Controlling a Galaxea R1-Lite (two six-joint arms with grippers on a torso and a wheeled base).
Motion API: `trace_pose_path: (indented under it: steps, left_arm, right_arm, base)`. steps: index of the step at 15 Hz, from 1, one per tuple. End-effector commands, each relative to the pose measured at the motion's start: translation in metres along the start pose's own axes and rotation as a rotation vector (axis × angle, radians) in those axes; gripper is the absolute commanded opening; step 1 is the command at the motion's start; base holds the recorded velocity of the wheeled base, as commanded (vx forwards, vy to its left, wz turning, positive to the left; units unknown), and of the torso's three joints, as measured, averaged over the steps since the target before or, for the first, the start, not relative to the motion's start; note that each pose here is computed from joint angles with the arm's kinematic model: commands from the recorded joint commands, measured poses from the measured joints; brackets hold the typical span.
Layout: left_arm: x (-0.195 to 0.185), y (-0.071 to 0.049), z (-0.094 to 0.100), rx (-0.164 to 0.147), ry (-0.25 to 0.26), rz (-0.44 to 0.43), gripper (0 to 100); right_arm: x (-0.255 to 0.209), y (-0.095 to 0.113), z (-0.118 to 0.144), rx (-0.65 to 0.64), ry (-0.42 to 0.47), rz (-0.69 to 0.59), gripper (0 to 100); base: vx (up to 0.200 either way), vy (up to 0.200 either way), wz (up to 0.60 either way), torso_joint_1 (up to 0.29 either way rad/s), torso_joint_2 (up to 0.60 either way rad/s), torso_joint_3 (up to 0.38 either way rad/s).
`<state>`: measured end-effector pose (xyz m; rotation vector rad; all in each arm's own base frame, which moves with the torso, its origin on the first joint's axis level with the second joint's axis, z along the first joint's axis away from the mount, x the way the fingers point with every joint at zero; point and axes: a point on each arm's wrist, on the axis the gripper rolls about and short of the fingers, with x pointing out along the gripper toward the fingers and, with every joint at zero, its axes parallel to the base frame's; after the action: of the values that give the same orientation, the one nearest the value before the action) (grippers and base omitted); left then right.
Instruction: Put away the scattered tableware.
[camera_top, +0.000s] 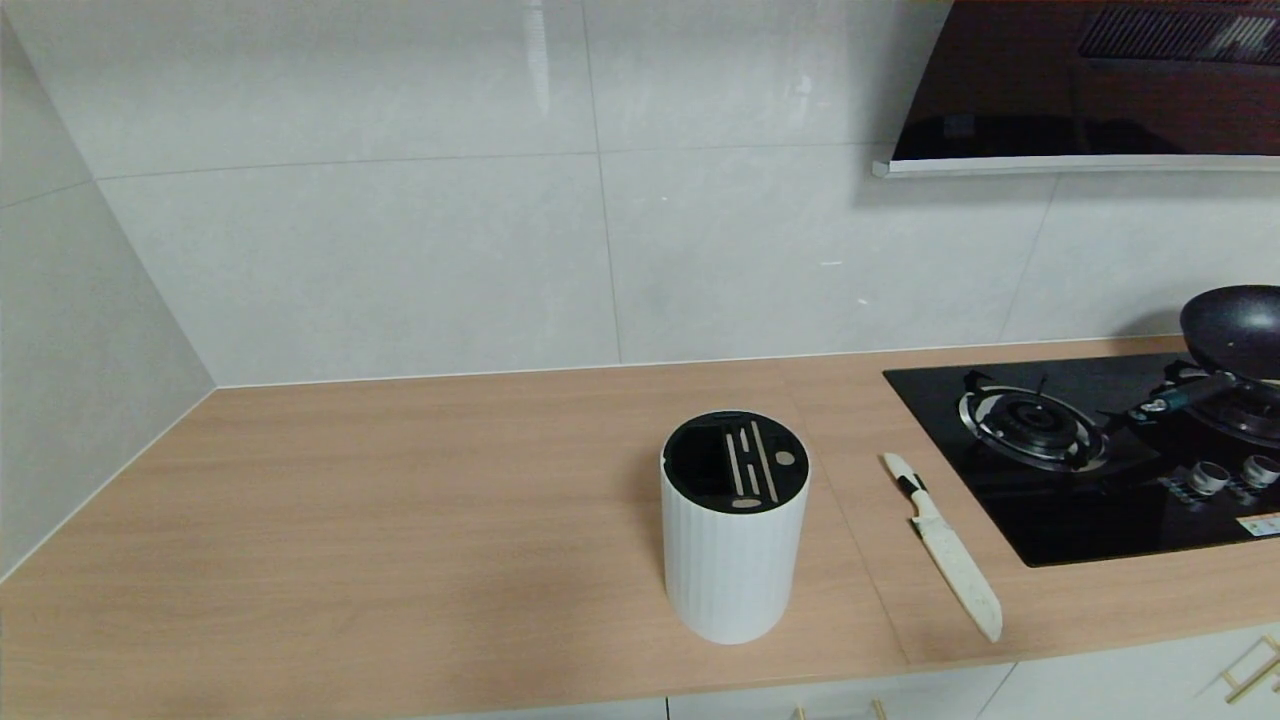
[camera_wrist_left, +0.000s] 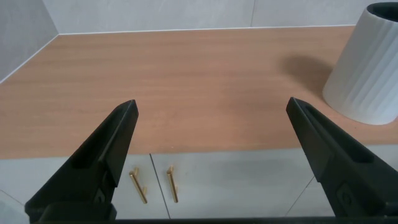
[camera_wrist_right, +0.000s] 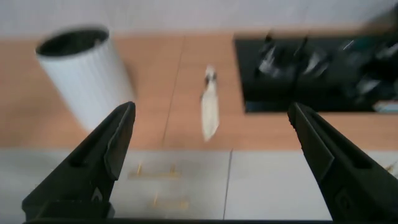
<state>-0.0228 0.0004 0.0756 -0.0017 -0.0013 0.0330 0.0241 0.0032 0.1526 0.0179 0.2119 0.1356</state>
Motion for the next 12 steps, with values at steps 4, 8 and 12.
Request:
trace_pose_path:
  steps: [4,8,12]
  left_arm:
    - [0.000,0.000,0.000,-0.001,0.000,0.001,100]
    - [0.000,0.000,0.000,-0.001,0.000,0.001,100]
    - [0.000,0.000,0.000,-0.001,0.000,0.001,100]
  right_arm:
    - [0.194,-0.001,0.008,-0.029,0.460,0.061,100]
    - [0.251,-0.001,-0.007,-0.032,0.532,0.064,100]
    - [0.291,0.001,-0.018,-0.039,0.566,0.066,100]
  base:
    - [0.000,0.000,0.00,0.000,0.00,0.000]
    - [0.000,0.000,0.00,0.000,0.00,0.000]
    - [0.000,0.000,0.00,0.000,0.00,0.000]
